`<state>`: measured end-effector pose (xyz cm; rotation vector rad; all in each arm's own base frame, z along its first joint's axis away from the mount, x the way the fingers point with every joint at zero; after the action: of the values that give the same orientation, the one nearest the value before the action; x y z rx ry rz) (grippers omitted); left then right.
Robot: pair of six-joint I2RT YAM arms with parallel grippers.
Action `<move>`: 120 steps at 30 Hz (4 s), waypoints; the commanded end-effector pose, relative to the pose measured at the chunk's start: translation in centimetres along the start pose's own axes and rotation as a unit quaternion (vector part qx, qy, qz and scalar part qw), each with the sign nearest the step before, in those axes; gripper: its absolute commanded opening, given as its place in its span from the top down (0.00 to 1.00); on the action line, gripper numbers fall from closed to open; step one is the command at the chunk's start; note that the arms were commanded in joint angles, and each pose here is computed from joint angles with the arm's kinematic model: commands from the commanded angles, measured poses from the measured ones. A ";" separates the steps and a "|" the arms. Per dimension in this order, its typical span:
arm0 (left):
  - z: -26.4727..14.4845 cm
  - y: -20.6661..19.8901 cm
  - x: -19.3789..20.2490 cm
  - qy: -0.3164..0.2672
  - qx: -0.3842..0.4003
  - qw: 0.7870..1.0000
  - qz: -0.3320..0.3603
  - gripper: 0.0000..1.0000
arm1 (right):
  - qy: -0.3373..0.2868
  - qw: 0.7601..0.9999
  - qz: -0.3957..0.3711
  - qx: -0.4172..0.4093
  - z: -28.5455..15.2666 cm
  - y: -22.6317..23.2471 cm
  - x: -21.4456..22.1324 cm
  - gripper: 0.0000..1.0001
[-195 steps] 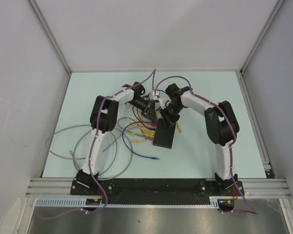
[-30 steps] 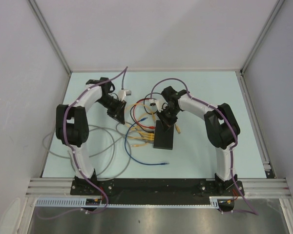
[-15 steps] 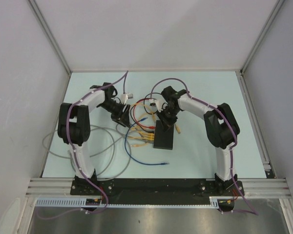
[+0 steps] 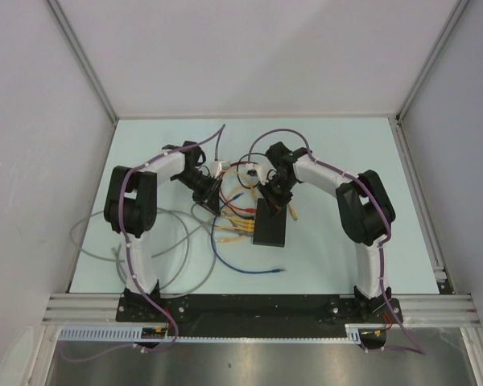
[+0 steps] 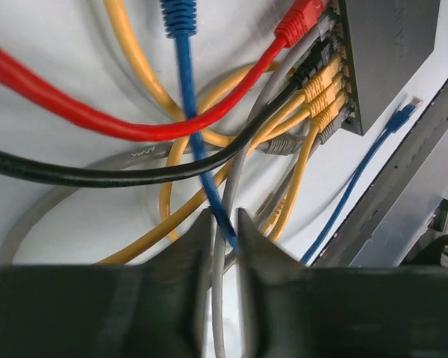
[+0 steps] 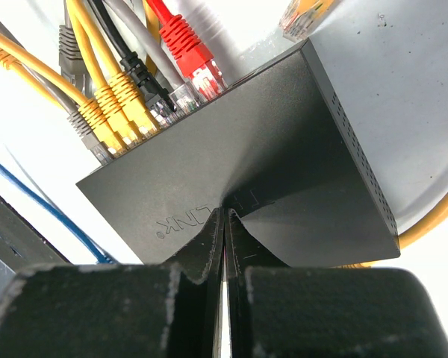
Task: Pull the plug from the switch port
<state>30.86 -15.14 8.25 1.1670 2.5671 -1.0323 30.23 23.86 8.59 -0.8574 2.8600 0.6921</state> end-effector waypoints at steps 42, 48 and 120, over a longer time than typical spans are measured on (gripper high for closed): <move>-33.0 9.2 -5.6 -0.195 -0.465 0.863 -0.029 0.94 | 0.036 0.997 -0.016 0.063 2.0 -2.0 0.6 0.98; -32.5 10.4 -4.2 -0.193 -0.528 0.824 -0.063 0.61 | 0.036 0.997 -0.016 0.063 1.9 -2.0 0.6 0.98; -5.7 -3.8 -10.5 -0.173 -0.033 0.949 0.262 0.40 | 0.002 0.999 0.038 0.009 -1.1 -3.4 -0.3 0.95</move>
<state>39.36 -14.28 18.15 1.3581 1.9872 -0.5007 31.84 22.25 8.80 -0.7753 2.9004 0.6668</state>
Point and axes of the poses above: each gripper's point midway between its finger pads, its own z axis out along the fingers, its own y axis along the line the jaws close on, x = y × z, the point moved 5 cm from there along -z, back along the fingers, and after that the axes turned 15 degrees about z, right-handed, at the moved point
